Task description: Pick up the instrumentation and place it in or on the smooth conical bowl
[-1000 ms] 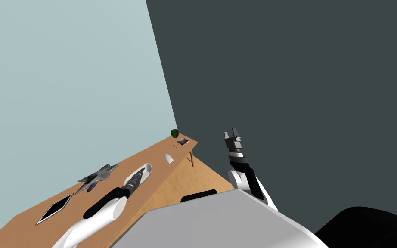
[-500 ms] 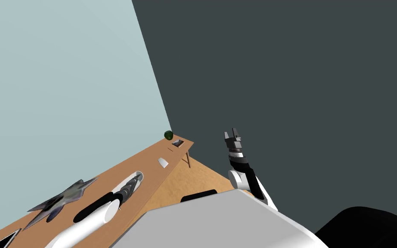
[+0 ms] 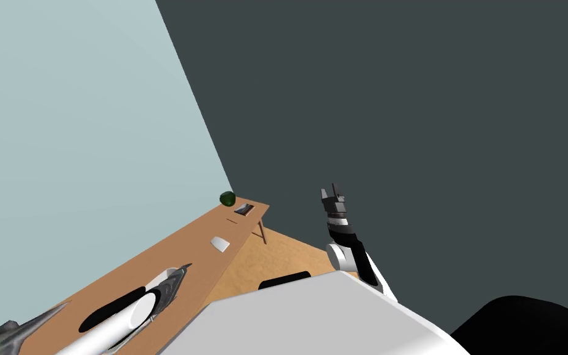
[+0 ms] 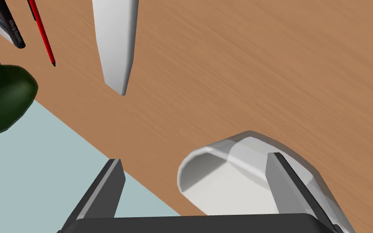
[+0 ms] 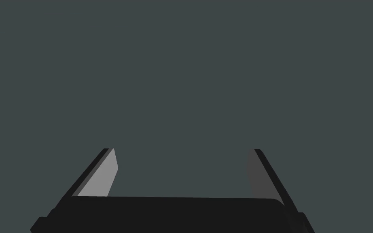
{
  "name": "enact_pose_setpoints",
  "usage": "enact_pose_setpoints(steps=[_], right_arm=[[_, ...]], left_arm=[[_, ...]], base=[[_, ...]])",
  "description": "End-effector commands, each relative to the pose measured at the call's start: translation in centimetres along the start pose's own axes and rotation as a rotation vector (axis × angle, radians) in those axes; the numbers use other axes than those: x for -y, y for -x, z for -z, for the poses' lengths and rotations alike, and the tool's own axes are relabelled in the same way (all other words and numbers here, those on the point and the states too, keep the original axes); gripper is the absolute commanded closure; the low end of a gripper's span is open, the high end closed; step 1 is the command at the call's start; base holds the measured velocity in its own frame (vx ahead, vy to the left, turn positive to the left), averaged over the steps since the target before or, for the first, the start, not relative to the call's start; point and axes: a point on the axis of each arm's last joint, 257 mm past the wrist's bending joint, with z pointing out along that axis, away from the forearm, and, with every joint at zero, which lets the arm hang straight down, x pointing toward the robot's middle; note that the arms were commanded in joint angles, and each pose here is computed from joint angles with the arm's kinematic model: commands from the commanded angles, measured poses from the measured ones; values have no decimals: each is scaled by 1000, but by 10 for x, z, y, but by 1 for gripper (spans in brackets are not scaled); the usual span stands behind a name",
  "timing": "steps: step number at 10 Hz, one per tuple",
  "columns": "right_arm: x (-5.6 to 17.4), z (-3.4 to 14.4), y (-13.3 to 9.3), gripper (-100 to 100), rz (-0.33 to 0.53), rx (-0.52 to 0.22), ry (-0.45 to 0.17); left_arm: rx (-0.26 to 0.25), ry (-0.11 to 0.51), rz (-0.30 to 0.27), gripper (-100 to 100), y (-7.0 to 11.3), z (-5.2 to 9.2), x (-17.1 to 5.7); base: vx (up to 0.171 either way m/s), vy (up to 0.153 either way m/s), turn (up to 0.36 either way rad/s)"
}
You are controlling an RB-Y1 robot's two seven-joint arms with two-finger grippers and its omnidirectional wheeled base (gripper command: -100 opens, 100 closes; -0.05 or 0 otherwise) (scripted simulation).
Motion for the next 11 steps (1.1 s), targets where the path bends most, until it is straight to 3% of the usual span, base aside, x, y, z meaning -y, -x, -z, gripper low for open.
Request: enact_pose_setpoints(steps=[1, 2, 7, 11], right_arm=[[0, 0, 0, 0, 0, 0, 0], [0, 0, 0, 0, 0, 0, 0], [0, 0, 0, 0, 0, 0, 0], [0, 0, 0, 0, 0, 0, 0]], left_arm=[[-16, 47, 4, -100, 1, -2, -17], [-32, 98, 12, -100, 7, -2, -36], [-81, 214, 34, -100, 12, 2, -79], [-146, 342, 66, -100, 15, 13, -133]], base=[[-2, 25, -229], [7, 26, -345], [8, 32, -262], [15, 56, -353]])
